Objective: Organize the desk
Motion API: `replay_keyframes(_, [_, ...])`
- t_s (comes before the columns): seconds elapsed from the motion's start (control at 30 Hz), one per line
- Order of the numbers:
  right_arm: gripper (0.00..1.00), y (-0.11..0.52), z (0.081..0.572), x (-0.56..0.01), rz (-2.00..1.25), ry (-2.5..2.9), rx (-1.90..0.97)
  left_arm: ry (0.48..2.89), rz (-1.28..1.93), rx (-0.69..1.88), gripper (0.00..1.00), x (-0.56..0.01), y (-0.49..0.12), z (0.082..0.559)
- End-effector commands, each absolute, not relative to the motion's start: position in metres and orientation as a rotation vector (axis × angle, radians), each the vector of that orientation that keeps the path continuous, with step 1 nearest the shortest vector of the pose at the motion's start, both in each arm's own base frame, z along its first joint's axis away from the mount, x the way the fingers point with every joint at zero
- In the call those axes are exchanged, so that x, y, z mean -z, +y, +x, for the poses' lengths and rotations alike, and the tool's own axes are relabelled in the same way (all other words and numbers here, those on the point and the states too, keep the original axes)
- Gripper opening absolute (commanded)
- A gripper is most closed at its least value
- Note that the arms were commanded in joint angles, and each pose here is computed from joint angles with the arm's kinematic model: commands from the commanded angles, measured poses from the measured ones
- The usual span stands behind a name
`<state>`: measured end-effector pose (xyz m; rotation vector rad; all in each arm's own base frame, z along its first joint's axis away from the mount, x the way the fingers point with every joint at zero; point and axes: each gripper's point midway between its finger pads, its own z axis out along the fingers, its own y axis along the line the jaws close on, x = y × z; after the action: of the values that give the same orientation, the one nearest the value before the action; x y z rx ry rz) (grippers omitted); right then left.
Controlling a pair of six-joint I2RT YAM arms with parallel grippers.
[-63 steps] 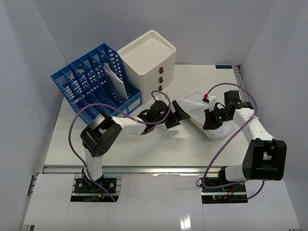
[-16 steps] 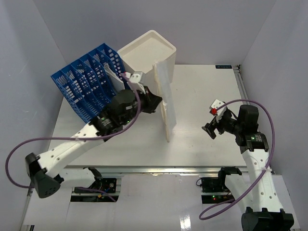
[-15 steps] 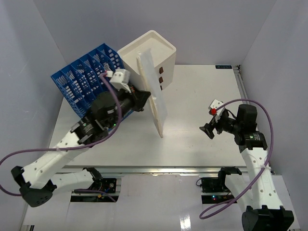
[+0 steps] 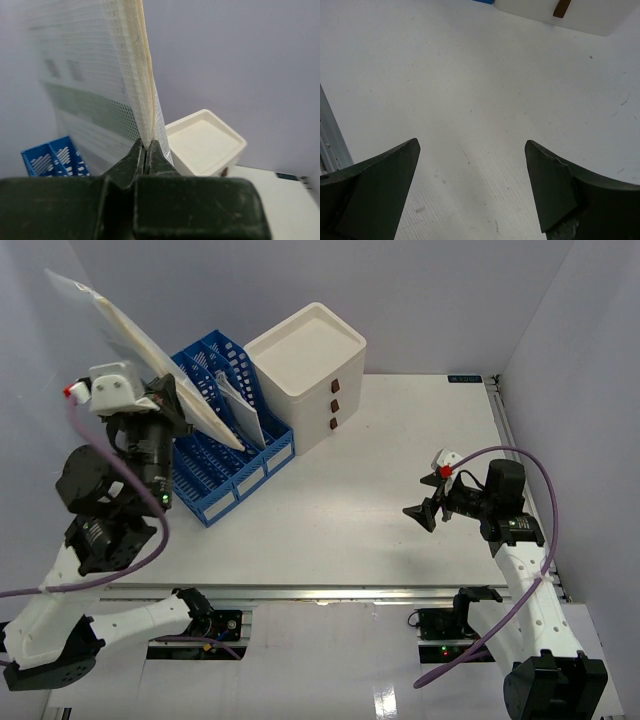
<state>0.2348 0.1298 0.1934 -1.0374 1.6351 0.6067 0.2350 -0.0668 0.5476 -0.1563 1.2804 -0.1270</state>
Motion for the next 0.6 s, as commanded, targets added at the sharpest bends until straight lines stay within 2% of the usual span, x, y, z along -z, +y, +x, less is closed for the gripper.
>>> replay_keyframes(0.0, [0.92,0.135,0.236,-0.203,-1.034,1.574,-0.625,1.250,-0.098,-0.144,0.00,-0.553,-0.082,0.267])
replay_keyframes(0.27, [0.92,0.133,0.237,-0.194,-1.032,1.594,-0.617,1.222,0.025,-0.221,0.00,-0.544,-0.118,0.296])
replay_keyframes(0.57, [0.92,0.133,0.238,-0.191,-1.033,1.600,-0.614,1.236,0.058,-0.235,0.00,-0.534,-0.113,0.312])
